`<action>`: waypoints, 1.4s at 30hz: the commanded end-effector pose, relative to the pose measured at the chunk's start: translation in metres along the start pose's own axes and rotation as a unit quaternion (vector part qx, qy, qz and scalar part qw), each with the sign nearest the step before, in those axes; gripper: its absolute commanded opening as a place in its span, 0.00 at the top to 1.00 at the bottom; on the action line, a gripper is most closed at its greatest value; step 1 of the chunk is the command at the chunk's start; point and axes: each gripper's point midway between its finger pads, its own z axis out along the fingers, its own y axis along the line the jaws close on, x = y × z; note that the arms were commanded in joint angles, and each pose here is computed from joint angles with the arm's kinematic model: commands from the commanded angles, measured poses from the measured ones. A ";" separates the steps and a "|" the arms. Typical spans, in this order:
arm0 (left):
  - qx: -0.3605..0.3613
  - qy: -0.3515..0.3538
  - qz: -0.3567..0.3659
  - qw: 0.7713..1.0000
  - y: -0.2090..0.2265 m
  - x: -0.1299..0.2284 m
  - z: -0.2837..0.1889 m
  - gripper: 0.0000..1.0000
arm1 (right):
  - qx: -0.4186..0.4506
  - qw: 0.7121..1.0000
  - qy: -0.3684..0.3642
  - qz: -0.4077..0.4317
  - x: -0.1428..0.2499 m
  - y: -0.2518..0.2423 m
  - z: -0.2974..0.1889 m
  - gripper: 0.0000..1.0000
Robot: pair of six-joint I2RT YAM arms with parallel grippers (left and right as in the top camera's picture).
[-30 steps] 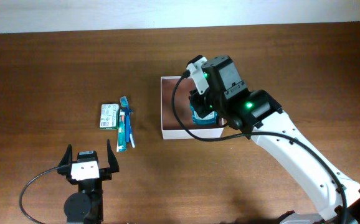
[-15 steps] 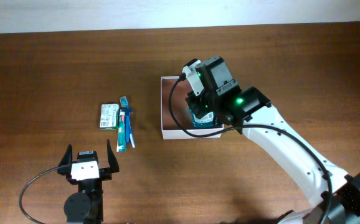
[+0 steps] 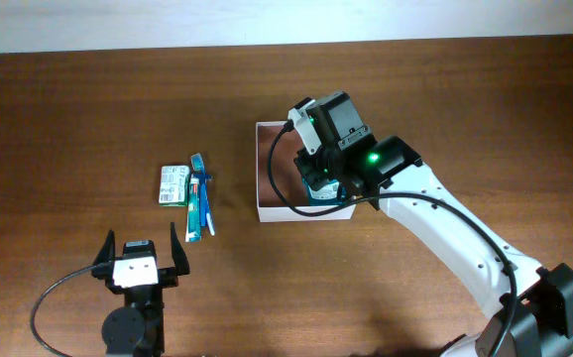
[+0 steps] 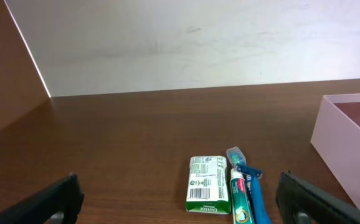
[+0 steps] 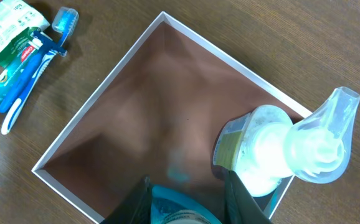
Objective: Pack container
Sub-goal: 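Carry the mouthwash bottle into the pink box and lower it, then release the mouthwash and retract the right gripper to the right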
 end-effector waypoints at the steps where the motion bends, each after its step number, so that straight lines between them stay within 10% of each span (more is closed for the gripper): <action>1: 0.004 0.001 0.009 1.000 -0.002 0.002 0.000 0.01 | 0.006 1.000 -0.005 -0.007 -0.003 0.000 -0.003 0.80; 16: 0.004 0.001 0.009 1.000 -0.002 0.002 0.000 0.01 | 0.028 0.999 0.018 -0.007 0.008 -0.008 0.015 0.80; 20: 0.004 0.001 0.009 1.000 -0.002 0.002 0.000 0.01 | 0.028 0.999 0.016 -0.007 0.007 -0.008 0.015 0.50; 29: 0.004 0.001 0.009 1.000 -0.002 0.002 0.000 0.01 | 0.029 1.000 0.008 -0.007 0.002 -0.009 0.011 0.36; 42: 0.004 0.001 0.009 1.000 -0.002 0.002 0.000 0.01 | 0.195 0.957 -0.123 0.179 -0.021 -0.129 -0.149 0.34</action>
